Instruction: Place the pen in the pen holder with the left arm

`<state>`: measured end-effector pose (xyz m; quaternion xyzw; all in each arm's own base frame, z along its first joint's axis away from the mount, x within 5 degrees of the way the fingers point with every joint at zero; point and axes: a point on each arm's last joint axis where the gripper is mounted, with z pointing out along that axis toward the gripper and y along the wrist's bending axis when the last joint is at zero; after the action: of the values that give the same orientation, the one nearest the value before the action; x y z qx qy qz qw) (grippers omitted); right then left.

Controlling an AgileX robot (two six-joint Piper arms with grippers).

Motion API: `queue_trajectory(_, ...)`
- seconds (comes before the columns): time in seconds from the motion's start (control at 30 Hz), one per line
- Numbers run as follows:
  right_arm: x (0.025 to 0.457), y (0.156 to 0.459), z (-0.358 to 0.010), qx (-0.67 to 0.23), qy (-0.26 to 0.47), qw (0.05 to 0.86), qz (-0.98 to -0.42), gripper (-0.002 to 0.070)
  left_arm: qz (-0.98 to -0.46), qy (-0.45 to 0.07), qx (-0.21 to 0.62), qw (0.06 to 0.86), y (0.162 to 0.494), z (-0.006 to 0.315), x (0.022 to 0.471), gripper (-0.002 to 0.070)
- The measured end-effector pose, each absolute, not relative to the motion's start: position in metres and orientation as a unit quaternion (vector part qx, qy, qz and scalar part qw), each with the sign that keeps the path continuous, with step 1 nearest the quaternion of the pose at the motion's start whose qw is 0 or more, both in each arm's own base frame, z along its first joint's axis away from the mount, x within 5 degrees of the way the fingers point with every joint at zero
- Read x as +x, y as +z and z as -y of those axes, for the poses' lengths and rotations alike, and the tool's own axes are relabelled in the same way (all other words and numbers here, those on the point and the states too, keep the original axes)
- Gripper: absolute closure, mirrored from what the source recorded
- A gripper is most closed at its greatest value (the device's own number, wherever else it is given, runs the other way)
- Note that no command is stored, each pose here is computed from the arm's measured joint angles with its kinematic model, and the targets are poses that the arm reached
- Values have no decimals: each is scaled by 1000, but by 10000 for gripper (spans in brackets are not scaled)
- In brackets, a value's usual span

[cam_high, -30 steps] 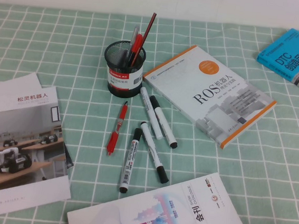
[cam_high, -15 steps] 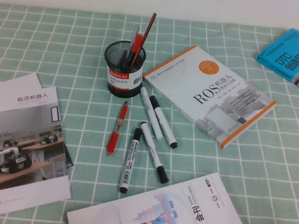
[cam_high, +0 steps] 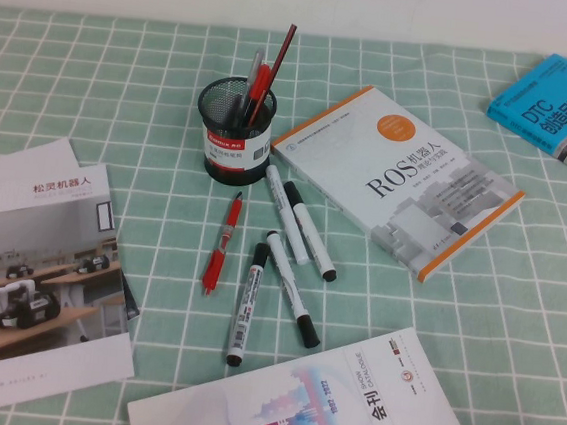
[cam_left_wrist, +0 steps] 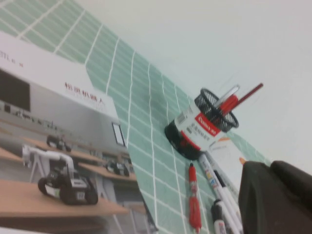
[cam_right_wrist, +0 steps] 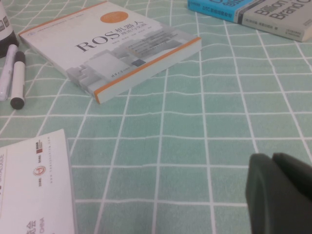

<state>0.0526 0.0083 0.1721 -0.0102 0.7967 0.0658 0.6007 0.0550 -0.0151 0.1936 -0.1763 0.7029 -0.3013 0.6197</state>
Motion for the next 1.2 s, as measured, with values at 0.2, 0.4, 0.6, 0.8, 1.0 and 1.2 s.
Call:
queue_trajectory(0.2,53,172,-8,-10,66,601,-797,698,-705,-304,-176,616,193,16,55,676)
queue_trajectory(0.4,53,172,-8,-10,66,601,-797,698,-738,-292,-122,596,233,23,58,676)
queue_trajectory(0.6,53,172,-8,-10,66,601,-797,698,-805,-277,-53,522,291,37,89,676)
queue_trajectory(0.8,53,172,-8,-10,66,601,-797,698,-863,-265,22,429,322,51,136,676)
queue_trajectory(1.0,53,172,-8,-10,66,601,-797,698,-905,-264,43,331,322,61,193,676)
queue_trajectory(1.2,53,172,-8,-10,66,601,-797,698,-931,-224,92,272,310,87,239,676)
